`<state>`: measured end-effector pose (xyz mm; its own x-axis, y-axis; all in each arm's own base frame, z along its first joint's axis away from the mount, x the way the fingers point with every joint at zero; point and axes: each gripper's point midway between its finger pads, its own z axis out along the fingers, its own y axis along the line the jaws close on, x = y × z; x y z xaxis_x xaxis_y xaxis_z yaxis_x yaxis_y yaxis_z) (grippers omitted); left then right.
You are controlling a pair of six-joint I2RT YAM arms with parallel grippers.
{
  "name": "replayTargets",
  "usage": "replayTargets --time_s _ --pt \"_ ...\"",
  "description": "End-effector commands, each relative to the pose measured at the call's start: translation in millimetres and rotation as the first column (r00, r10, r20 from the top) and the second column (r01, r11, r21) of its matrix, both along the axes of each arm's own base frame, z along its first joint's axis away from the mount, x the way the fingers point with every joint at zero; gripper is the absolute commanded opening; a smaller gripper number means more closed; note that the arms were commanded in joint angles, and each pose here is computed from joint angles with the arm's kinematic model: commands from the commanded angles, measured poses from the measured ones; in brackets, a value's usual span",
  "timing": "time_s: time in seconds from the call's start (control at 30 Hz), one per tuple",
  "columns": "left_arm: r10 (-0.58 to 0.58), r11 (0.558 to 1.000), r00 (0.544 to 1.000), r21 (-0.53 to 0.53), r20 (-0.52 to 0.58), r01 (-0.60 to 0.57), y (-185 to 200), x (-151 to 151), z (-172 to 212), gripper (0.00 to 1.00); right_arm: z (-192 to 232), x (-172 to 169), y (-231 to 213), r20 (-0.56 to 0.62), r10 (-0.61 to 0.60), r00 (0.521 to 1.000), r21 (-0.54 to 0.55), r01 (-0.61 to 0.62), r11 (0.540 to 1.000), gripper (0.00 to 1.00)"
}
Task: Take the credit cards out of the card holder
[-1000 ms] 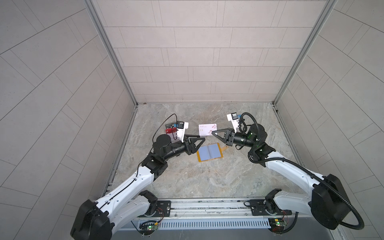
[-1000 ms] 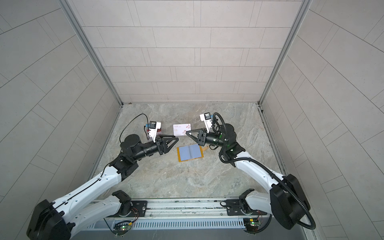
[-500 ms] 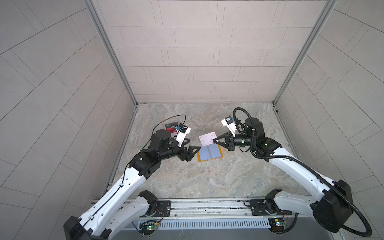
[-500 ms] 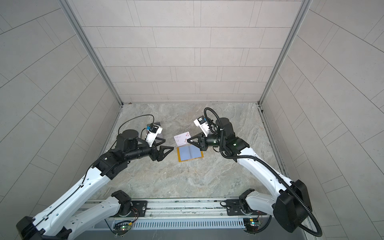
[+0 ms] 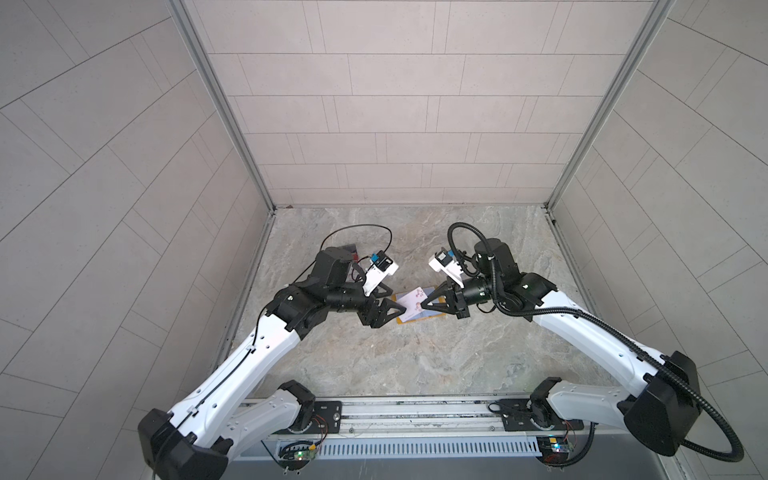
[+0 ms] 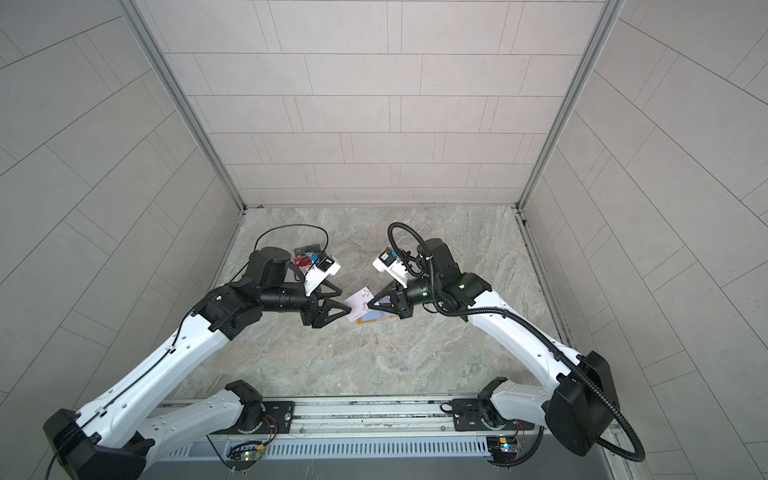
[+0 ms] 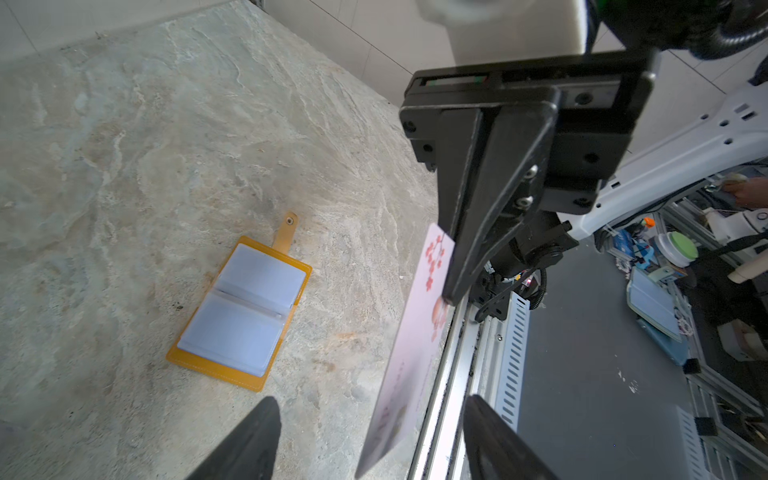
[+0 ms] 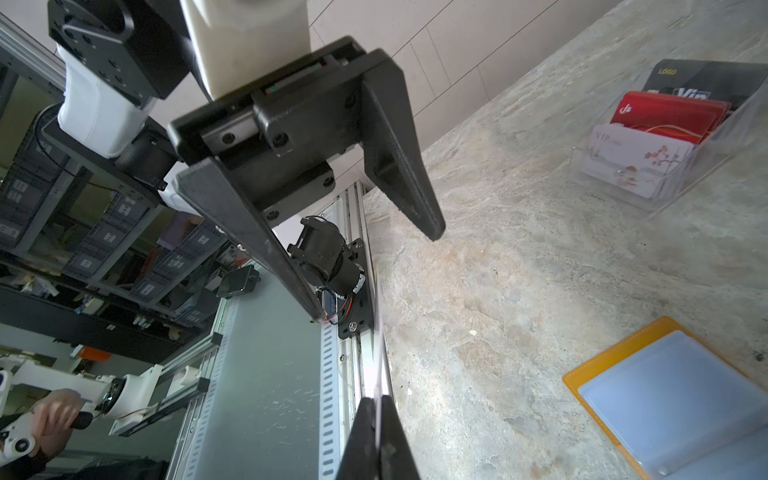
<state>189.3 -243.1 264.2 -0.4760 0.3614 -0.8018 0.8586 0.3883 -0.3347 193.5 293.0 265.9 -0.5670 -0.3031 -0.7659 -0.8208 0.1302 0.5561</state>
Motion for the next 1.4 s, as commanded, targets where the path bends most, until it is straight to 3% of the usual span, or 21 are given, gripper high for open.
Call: replayTargets --time_s 0.0,0.1,0.57,1.1,1.37 --pt "-0.079 0.996 0.997 -0.045 0.015 0.079 -5 -10 15 0.69 7 -10 4 0.051 0.074 0.996 0.019 -0.075 0.997 0.0" --pt "-0.119 0.991 0.993 -0.057 -0.006 0.118 -8 -16 15 0.51 7 -10 7 0.058 0.083 0.995 0.018 -0.084 0.996 0.0" --pt "-0.204 0.976 0.977 -0.093 -0.057 0.198 -12 -30 14 0.45 3 -15 14 0.079 0.139 0.987 -0.006 -0.138 0.99 0.0" --pt "-0.22 0.973 0.97 -0.088 -0.101 0.211 -15 -30 9 0.12 2 -16 12 0.096 0.154 0.983 -0.027 -0.152 0.988 0.0" --pt "-0.209 0.977 0.971 -0.075 -0.117 0.201 -15 -27 4 0.04 1 -14 12 0.104 0.142 0.984 -0.038 -0.139 0.99 0.0"
